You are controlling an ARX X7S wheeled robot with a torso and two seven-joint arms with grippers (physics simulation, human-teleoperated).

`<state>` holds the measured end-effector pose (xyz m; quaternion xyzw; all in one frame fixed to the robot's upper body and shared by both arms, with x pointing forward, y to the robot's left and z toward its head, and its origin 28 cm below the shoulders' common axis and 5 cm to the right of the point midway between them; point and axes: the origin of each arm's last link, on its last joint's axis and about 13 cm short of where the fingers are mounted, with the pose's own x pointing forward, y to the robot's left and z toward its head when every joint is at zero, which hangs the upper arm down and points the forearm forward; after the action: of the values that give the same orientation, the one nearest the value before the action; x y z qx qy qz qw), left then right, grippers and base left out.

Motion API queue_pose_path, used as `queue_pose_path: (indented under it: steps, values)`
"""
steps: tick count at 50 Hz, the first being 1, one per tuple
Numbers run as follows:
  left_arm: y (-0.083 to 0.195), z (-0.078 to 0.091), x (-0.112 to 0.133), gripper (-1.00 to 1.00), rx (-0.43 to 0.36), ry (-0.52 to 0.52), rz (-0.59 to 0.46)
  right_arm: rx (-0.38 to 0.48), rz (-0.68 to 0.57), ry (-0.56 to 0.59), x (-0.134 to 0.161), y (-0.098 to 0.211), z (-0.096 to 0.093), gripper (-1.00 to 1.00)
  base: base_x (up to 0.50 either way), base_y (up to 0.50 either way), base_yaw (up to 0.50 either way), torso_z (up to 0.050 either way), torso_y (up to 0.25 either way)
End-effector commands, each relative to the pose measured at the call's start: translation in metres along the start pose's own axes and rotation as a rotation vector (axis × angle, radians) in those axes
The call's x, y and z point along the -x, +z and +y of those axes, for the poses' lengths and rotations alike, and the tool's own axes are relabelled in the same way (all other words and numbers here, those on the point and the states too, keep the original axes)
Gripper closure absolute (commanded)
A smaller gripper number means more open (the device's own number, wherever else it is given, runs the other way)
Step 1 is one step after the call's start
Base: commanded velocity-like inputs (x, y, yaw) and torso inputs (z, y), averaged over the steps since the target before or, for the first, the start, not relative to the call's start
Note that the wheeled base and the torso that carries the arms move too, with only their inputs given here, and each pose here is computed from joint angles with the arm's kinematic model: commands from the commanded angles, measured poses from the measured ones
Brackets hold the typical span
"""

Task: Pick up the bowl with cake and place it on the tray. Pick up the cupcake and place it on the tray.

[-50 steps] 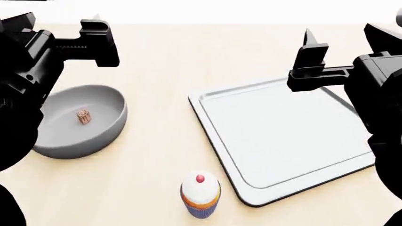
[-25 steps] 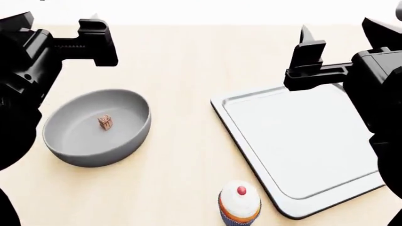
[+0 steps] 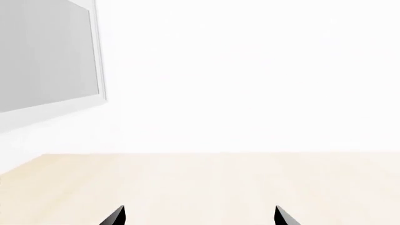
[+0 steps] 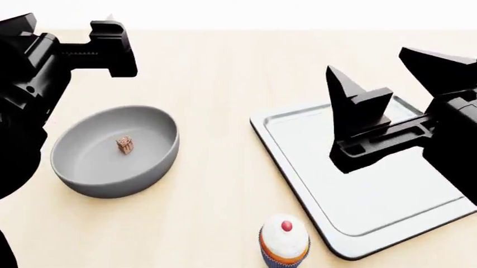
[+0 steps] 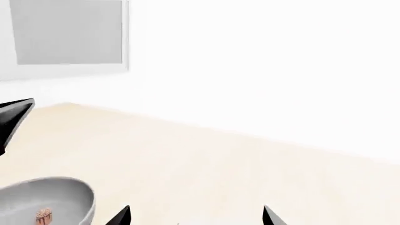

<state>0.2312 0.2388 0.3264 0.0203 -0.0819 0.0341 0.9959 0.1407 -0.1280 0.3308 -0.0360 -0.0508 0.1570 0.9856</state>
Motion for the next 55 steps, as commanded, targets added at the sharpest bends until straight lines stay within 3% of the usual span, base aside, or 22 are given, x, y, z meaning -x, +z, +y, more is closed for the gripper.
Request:
queue_pose_path:
  steps: [1, 14, 28, 55]
  values:
    - [-0.001, 0.0, -0.001, -1.0, -0.004, 0.005, 0.003, -0.113, 0.144, 0.133, 0.045, 0.013, 0.009, -1.0, 0.0, 0.0, 0.0, 0.0, 0.0]
    - [-0.003, 0.0, -0.002, -1.0, -0.01, 0.007, 0.005, -0.02, 0.312, 0.27, 0.062, 0.015, 0.029, -1.0, 0.0, 0.0, 0.0, 0.0, 0.0]
    - [-0.004, -0.001, -0.001, -1.0, -0.016, 0.006, 0.004, -0.062, 0.419, 0.35, 0.06, 0.01, 0.044, -1.0, 0.0, 0.0, 0.0, 0.0, 0.0]
    - [-0.004, -0.001, 0.0, -1.0, -0.019, 0.002, 0.005, -0.102, 0.568, 0.325, 0.041, -0.016, 0.044, -1.0, 0.0, 0.0, 0.0, 0.0, 0.0]
